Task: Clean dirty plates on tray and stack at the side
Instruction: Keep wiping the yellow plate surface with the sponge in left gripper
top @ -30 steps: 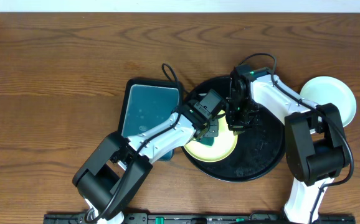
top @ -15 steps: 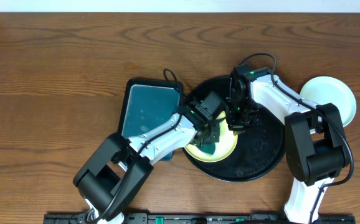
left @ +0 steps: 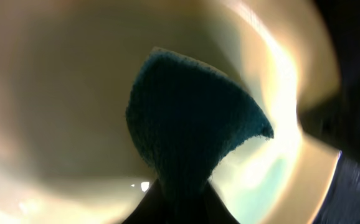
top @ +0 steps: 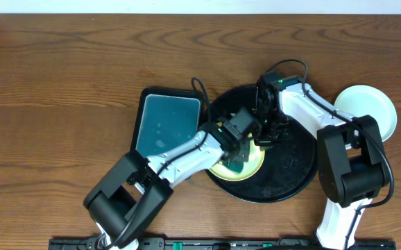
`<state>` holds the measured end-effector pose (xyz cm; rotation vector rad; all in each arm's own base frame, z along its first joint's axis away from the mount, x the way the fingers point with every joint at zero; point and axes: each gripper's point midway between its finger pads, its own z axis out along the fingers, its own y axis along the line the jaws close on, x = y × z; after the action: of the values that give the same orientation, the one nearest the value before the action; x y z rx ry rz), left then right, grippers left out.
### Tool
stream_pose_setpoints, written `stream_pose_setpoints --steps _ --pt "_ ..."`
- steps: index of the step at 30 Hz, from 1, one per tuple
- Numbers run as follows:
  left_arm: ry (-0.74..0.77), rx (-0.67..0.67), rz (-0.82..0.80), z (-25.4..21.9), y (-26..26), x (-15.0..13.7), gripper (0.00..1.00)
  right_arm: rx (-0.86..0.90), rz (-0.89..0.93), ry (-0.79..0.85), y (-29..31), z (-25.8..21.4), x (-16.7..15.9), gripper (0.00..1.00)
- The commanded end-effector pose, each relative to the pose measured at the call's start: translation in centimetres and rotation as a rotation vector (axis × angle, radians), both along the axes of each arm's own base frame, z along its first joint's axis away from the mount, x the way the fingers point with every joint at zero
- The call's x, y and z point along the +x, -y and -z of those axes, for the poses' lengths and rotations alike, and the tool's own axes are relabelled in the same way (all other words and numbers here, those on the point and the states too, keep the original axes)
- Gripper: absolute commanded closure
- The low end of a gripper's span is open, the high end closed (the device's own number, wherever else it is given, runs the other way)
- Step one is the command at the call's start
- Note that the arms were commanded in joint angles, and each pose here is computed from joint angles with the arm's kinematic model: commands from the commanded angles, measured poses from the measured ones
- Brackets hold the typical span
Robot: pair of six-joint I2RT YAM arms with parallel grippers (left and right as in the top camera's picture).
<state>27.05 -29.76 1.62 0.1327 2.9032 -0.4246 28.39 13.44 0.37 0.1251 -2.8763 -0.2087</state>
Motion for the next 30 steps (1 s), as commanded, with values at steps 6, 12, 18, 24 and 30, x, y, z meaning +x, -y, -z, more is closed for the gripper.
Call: stream_pose_setpoints --steps 6,12,18,24,30 --pt "0.022 0.048 -0.171 0.7 -4.7 3.9 0.92 0.018 -0.003 -0.022 -0.9 0.3 -0.6 0.99" --pt "-0.034 0.033 -0.143 0.9 -4.2 2.5 0.92 0.019 -0.004 -0.021 -1.0 0.3 -0.6 0.98" --pt "-0.069 0.011 -0.055 0.9 -1.7 -0.1 0.92 0.018 -0.004 -0.021 -0.9 0.3 -0.6 0.98" --pt "-0.073 0.019 0.048 1.0 0.8 -3.3 0.92 0.018 -0.004 -0.022 -0.9 0.3 -0.6 0.98" --pt "-0.063 0.029 0.094 1.0 1.8 -4.6 0.92 0.018 -0.004 -0.022 -0.9 0.3 -0.6 0.98"
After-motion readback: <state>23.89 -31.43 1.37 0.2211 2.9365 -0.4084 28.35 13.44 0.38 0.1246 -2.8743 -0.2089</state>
